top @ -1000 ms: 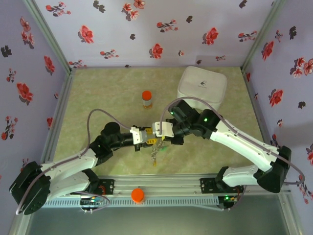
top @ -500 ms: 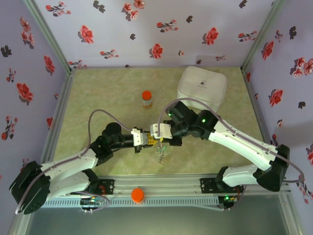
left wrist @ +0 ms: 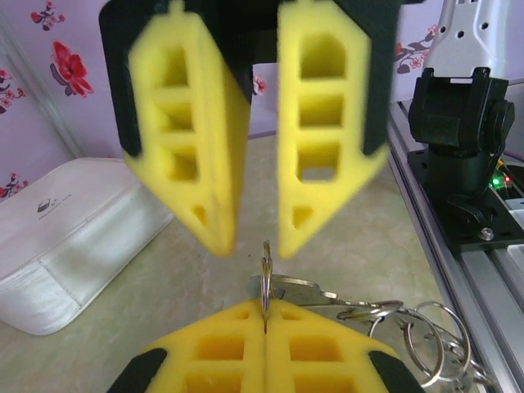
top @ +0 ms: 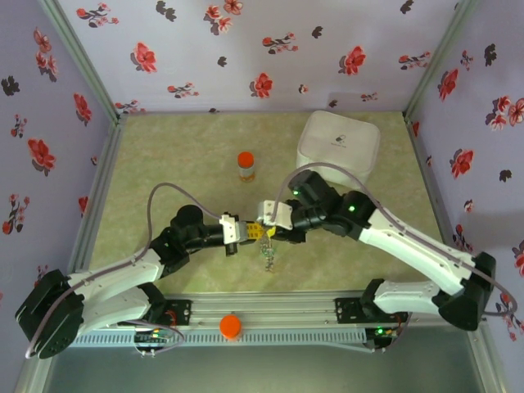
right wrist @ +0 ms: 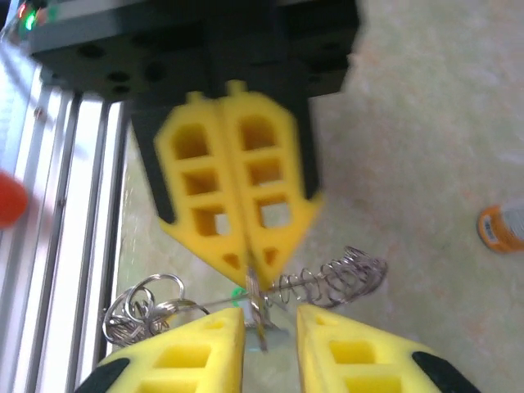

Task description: Put the keys on the keyring

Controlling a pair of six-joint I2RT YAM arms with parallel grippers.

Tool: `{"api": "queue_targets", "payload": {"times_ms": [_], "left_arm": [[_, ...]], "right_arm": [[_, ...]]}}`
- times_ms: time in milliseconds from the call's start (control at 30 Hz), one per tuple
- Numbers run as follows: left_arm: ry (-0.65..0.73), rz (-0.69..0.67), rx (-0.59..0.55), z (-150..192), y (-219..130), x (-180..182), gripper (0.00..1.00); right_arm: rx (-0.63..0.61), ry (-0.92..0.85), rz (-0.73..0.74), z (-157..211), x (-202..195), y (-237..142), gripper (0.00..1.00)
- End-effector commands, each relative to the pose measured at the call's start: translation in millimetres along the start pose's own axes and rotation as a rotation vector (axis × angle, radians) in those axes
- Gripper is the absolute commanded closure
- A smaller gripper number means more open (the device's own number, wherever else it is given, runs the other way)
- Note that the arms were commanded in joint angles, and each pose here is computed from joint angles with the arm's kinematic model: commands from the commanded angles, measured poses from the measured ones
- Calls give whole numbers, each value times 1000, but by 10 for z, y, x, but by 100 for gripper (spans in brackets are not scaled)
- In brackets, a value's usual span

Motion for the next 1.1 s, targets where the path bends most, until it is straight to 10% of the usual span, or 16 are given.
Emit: {"api": "queue_targets", "payload": {"times_ms": [0,467,1067], "left_arm": [[44,-51,-73,-175,-30,86,100],[44,-48,-95,-166,-23,68,100],[37,-53,-120,-228,-43,83,100]], "right_arm": [[-168,78,-5,-106,-4,-177,71],[-182,146,-29,103,34,-37,69],[-85,167,5,238,-39,106,99]]}}
Point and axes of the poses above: each hand's point on the last joint's axis, 136 mm out from that joint toward the fingers, its own y axis out along the fingers, its own x axis along the line the jaws close on, z = x × y, the point moved 7 cm from there along -y, back along the fingers, and after that the axes turned 15 degrees about y, right-handed, at the moved point
